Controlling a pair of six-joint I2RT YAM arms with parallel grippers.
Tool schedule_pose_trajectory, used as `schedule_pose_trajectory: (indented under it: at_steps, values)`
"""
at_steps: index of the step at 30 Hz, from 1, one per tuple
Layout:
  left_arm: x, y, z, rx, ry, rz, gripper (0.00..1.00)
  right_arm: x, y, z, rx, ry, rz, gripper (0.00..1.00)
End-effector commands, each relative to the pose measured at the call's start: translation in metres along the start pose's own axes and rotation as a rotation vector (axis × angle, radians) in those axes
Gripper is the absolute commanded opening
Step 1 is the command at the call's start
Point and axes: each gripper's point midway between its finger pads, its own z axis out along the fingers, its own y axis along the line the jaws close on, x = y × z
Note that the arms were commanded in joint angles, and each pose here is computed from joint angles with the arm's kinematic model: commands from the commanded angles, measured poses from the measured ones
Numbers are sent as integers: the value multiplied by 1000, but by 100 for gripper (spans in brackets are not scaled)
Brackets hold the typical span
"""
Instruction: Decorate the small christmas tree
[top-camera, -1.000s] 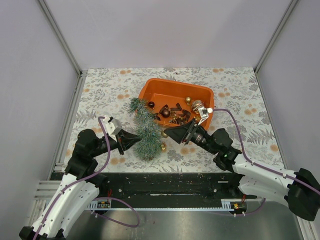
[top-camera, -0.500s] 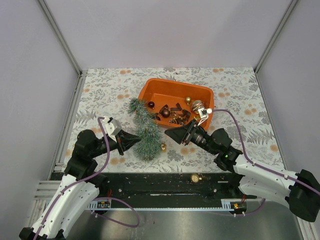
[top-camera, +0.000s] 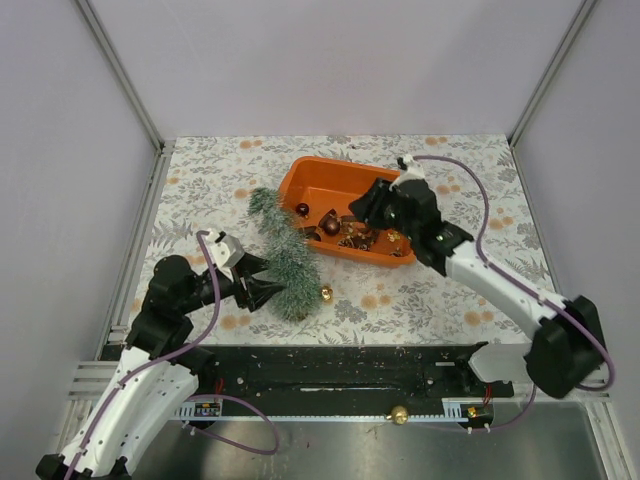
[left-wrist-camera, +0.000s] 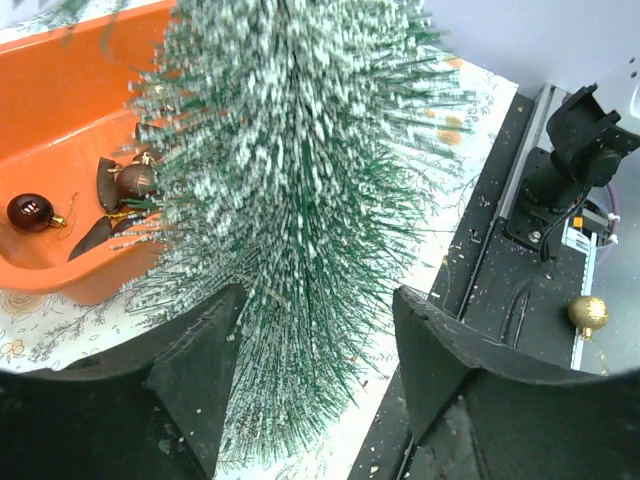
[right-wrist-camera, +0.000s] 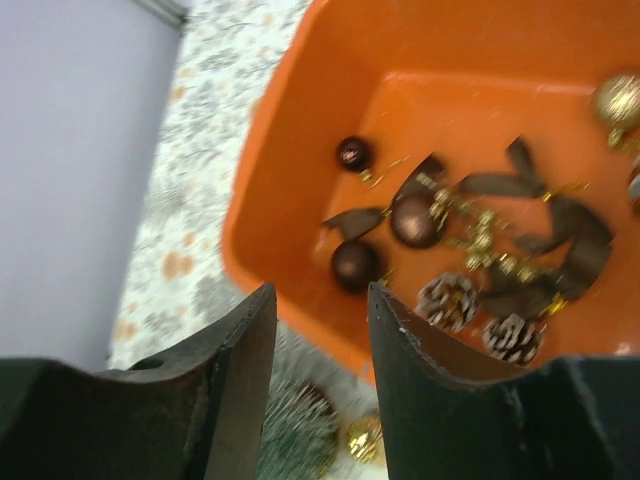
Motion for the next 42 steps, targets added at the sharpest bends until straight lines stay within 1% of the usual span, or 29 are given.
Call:
schedule_pose_trajectory:
  at_steps: [1, 2, 3, 4, 5, 7, 10, 14, 15, 24, 26, 29, 30, 33, 36, 42]
  values:
    - [-27, 3, -5, -41, -39, 54, 69, -10, -34, 48, 172, 83, -198, 52]
    - [-29, 3, -6, -44, -40, 57, 74, -18, -34, 59, 180, 85, -222, 54]
    - [-30, 2, -7, -49, -39, 59, 84, -19, -37, 72, 193, 98, -244, 55]
    - [-31, 2, -9, -52, -39, 59, 91, -11, -51, 89, 226, 137, -249, 56]
    - [-32, 1, -10, -52, -38, 62, 95, -10, -58, 102, 237, 158, -243, 57]
    - [-37, -1, -14, -59, -48, 76, 99, -4, -73, 123, 261, 194, -237, 58]
    - [-44, -5, -21, -70, -58, 99, 99, 9, -98, 147, 319, 247, -230, 58]
    - [-49, -10, -29, -83, -48, 99, 99, 25, -125, 164, 387, 295, -274, 55]
    - [-50, -10, -32, -90, -45, 122, 99, 29, -130, 166, 402, 306, -281, 55]
    - [-56, -12, -51, -157, -33, 165, 99, 49, -165, 162, 496, 366, -355, 52]
    - [-59, -12, -53, -168, -34, 172, 99, 51, -169, 162, 504, 372, -369, 51]
    - [-66, -16, -57, -167, -56, 193, 99, 56, -175, 163, 516, 390, -383, 47]
    - [-71, -18, -59, -162, -69, 209, 99, 56, -176, 164, 517, 394, -386, 45]
    - [-87, -22, -61, -153, -89, 246, 99, 56, -179, 162, 531, 400, -400, 43]
    - [-100, -24, -60, -144, -97, 269, 99, 46, -172, 154, 527, 379, -416, 44]
    - [-112, -29, -60, -122, -124, 295, 99, 20, -152, 135, 501, 305, -435, 49]
